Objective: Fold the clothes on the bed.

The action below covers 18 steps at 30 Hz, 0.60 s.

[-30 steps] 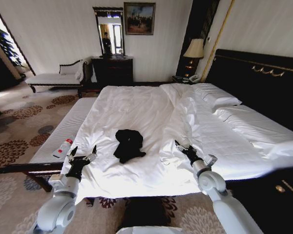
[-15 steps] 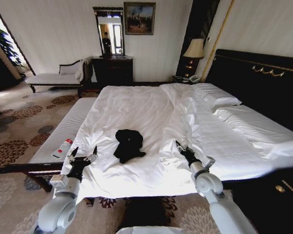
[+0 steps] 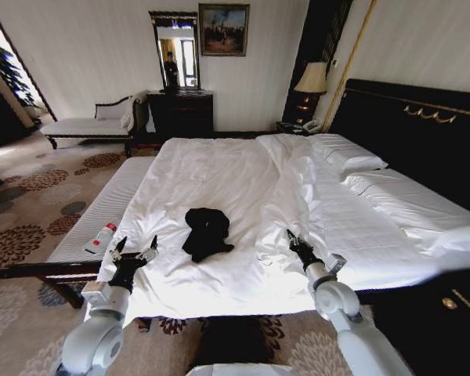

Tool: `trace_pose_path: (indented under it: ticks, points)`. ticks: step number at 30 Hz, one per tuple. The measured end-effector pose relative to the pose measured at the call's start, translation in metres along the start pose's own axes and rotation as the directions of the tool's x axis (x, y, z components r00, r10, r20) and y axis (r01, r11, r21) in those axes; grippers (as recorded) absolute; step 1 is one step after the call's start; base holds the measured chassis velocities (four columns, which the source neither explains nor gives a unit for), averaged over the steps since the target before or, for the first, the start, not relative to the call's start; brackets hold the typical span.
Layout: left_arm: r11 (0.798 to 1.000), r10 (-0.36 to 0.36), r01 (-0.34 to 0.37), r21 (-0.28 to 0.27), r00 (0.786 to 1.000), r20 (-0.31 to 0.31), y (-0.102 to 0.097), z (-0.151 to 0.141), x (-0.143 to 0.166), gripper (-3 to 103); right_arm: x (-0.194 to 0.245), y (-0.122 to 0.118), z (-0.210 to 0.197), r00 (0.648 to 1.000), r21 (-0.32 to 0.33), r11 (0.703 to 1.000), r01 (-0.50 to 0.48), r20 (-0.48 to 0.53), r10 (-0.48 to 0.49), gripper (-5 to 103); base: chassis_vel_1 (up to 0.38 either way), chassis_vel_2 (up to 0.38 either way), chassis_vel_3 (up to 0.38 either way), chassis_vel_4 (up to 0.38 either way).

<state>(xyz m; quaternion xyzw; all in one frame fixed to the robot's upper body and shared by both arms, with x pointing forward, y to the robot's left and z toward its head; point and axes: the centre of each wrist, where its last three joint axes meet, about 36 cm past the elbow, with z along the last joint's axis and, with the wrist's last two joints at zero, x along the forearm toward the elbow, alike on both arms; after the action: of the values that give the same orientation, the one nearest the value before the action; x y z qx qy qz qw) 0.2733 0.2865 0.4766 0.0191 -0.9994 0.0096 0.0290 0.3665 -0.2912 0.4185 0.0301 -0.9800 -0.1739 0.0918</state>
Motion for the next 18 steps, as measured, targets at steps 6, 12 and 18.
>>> trace_pose_path:
  ticks: [6, 12, 18]
  points:
    - [1.0, 0.003, -0.003, 0.005, 1.0, -0.002, -0.001, 0.002, -0.002, 100, 0.002, -0.001, -0.004, 1.0, 0.019, 1.0, 0.001, 0.004, -0.001, 3, 0.0, 0.0, 0.0, 0.0]
    - [1.0, 0.001, -0.001, 0.006, 1.0, -0.003, 0.0, 0.003, -0.003, 100, 0.003, -0.011, -0.018, 0.999, 0.079, 0.996, -0.041, 0.038, 0.038, 3, 0.0, 0.0, 0.0, 0.0]
    - [1.0, 0.0, 0.0, 0.007, 1.0, 0.002, 0.001, 0.003, -0.006, 100, 0.012, -0.049, -0.044, 0.981, 0.119, 0.976, -0.184, 0.079, 0.175, 3, 0.0, 0.0, 0.0, 0.0]
